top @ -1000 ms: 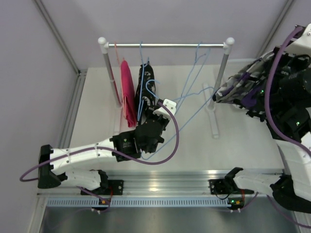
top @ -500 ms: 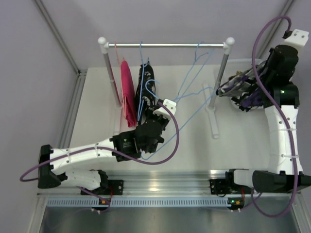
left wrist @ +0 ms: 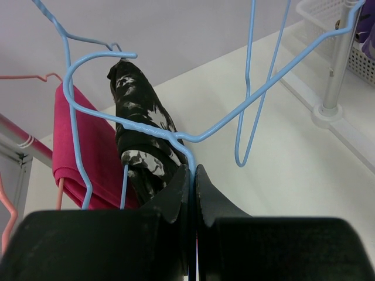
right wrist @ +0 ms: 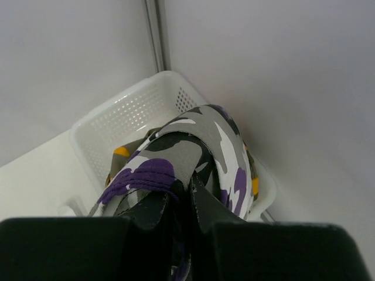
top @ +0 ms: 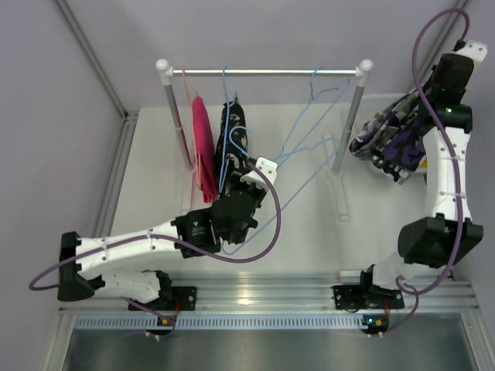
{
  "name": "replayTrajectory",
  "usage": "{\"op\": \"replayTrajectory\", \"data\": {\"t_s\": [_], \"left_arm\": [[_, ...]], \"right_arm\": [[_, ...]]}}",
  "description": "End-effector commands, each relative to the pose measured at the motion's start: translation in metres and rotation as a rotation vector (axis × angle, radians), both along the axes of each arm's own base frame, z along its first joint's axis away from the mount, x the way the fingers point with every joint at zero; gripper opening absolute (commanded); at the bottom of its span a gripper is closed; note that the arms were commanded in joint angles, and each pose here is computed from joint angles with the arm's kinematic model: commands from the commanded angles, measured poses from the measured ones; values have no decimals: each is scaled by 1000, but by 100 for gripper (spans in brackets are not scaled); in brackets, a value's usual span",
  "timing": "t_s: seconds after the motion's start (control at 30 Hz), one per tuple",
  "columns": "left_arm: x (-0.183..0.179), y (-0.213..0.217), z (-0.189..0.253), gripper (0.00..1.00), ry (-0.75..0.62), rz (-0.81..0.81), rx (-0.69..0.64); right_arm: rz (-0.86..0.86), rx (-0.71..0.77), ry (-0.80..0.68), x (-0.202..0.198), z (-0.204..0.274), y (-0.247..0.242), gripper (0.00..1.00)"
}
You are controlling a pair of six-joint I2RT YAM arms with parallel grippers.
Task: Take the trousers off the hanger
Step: Place the trousers in the bin.
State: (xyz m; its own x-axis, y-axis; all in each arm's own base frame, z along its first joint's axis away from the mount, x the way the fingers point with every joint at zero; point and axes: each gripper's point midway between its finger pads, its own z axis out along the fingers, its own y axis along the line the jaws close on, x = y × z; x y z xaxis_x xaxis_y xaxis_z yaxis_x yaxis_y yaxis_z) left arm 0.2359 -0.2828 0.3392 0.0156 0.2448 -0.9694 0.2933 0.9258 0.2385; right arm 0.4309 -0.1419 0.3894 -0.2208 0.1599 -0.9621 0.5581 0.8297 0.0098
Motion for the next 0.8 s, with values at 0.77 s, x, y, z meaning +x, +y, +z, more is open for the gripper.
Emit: {"op": "replayTrajectory", "data": {"t_s": [0.77], "left_arm": [[12,-4,-2,0,5,22,-27]], "right_arm": [[42,270,169,177,-221,-71,0]]}}
